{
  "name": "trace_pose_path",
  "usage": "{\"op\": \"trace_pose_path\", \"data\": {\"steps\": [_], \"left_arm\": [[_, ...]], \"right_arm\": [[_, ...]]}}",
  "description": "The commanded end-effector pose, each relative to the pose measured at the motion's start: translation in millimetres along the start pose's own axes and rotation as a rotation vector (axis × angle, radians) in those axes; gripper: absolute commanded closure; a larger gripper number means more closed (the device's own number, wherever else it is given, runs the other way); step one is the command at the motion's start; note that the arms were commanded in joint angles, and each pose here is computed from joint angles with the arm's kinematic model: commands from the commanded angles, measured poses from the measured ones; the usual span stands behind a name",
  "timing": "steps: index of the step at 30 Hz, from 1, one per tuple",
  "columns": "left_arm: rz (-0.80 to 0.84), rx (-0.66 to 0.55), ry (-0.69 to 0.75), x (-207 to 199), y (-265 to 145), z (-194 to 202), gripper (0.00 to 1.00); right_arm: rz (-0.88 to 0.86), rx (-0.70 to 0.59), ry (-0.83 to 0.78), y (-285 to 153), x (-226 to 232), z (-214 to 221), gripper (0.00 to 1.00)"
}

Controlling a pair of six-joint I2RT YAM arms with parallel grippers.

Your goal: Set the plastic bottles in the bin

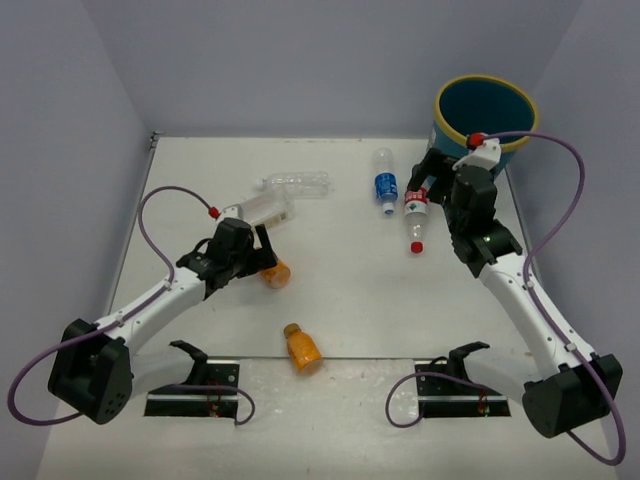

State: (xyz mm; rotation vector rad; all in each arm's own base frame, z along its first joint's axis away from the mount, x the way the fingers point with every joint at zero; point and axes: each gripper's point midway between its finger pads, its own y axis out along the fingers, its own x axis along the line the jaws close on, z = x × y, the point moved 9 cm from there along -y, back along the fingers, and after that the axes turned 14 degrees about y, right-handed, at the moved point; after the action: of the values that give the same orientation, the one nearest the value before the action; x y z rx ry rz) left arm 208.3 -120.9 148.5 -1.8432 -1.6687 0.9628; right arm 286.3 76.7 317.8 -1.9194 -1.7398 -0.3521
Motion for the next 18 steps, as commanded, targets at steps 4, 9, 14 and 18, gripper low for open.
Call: {"op": "trace_pose_path", "data": {"steps": [4, 9, 14, 18], "left_arm": [[0.016, -0.12, -0.002, -2, -17, -17, 0.0], [0.022, -0.119, -0.004, -2, -18, -16, 0.0], [-0.004, -0.153, 0.002, 0, -29, -24, 0.0], [-0.028, -0.17, 0.003, 2, -34, -28, 0.0]], "right_arm": [[0.156, 0.303, -0.001, 7, -36, 74, 0.01], [0.245, 0.437, -0.042, 43, -44, 102, 0.01], [0.38, 0.524, -0.004, 74, -70, 121, 0.01], [0.456, 0.592, 0.0, 90, -88, 132, 0.01]]}}
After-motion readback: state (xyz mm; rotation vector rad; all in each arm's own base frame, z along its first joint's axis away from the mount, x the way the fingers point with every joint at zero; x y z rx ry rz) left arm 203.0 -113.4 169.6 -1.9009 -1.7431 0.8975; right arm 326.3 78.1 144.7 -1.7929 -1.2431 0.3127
